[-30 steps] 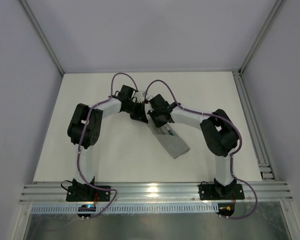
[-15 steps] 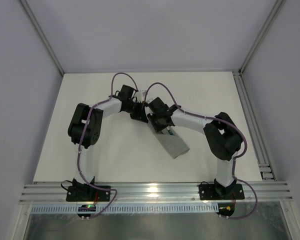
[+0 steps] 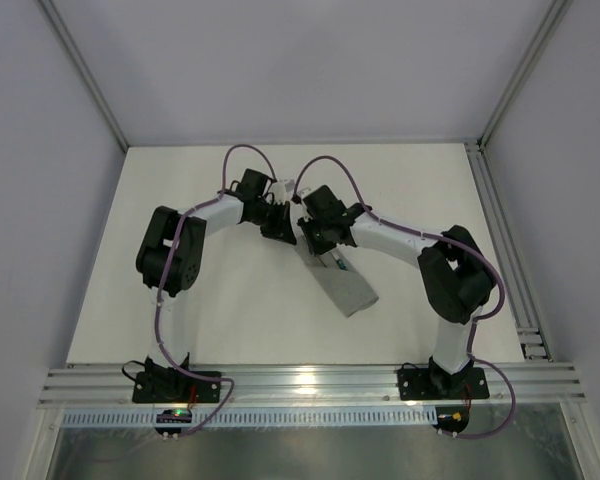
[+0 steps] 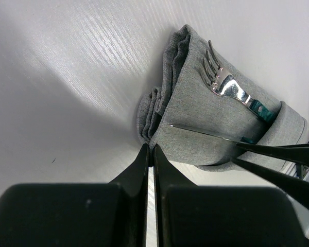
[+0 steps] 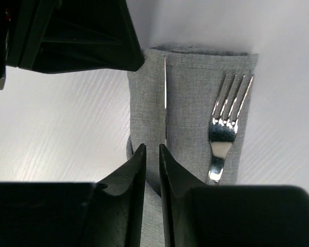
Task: Fold the napkin into a case and place the utensils inside
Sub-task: Stuff the knife into the folded napkin.
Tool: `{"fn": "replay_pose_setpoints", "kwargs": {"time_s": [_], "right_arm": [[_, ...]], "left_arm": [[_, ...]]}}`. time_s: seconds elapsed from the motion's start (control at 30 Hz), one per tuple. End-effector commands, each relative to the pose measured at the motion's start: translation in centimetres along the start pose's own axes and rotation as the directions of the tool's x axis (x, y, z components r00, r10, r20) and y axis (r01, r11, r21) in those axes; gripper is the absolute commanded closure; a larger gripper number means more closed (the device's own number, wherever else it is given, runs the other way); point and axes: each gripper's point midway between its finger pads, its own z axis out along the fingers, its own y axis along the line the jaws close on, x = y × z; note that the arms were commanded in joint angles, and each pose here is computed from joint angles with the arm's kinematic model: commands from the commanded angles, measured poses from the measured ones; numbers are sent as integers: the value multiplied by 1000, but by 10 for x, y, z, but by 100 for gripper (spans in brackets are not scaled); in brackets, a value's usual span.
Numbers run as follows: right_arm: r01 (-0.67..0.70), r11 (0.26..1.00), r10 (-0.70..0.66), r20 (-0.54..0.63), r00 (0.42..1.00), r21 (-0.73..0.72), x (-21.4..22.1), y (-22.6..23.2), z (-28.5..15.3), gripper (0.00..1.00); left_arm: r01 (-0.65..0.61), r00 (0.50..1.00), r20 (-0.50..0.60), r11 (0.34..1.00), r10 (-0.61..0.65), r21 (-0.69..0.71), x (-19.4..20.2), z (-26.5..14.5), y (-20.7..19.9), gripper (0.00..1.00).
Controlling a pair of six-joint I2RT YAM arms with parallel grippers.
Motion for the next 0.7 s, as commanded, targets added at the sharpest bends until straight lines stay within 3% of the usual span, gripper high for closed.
{"fn": "replay_pose_setpoints", "kwargs": {"time_s": [0.0, 0.13, 0.27, 0.67], "right_arm": [[-16, 999, 20, 98, 995, -38, -34, 3, -4, 84], [-28, 999, 31, 106, 994, -30, -36, 3, -2, 89], [-52, 996, 40, 144, 989, 78, -42, -17, -6, 97], [-78, 996, 76, 53, 996, 37, -12, -12, 24, 97]], "left_arm": [[-33, 999, 32, 999, 32, 5, -15, -3, -1, 100], [-34, 999, 26, 999, 33, 8, -14, -3, -2, 100], [-37, 999, 21, 999, 37, 3, -12, -3, -1, 100], [-26, 1000, 14, 1000, 26, 4, -11, -1, 0, 100]]}}
